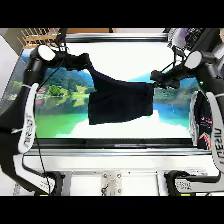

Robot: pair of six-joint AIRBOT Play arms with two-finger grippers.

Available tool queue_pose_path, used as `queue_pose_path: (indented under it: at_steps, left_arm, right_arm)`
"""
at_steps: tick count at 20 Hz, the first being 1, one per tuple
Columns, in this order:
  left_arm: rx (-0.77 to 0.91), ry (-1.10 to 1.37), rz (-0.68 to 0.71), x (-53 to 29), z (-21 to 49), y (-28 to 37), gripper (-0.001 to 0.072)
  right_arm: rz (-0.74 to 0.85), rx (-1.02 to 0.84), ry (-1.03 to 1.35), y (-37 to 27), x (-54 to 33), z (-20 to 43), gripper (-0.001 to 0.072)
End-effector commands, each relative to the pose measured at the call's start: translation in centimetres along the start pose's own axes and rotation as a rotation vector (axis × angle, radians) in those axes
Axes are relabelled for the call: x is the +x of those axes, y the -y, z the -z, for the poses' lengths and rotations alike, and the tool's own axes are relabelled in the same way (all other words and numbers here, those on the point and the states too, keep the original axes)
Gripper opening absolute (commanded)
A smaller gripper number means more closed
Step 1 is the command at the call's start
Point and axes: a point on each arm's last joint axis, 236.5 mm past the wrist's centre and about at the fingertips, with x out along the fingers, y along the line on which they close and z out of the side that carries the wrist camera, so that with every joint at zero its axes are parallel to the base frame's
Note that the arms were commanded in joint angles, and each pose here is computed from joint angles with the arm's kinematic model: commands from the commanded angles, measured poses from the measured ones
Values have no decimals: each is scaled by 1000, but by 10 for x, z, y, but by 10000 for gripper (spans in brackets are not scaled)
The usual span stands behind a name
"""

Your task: Fold the clothes and pants, and hang the long-sleeved shirts on hangers.

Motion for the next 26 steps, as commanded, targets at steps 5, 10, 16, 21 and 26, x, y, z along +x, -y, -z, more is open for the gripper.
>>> queue_pose_path:
  at_steps: [5, 10, 16, 21, 26]
  left_arm:
    - [-2, -115, -112, 9, 54, -21, 8]
    - [-54, -215, -170, 31, 157, -49, 8]
    - [-103, -316, -224, 39, 226, -80, 9]
    - [-82, -376, -215, 36, 244, -69, 10]
    - [-5, -307, -163, -9, 221, -37, 543]
  right_arm:
    - [136, -96, 1, 63, 15, -10, 29]
    - [163, -77, -142, 84, 57, 54, 28]
    - [179, -118, -275, 82, 84, 117, 30]
    - [142, -102, -309, 72, 87, 130, 33]
    - [107, -237, -327, 66, 69, 133, 548]
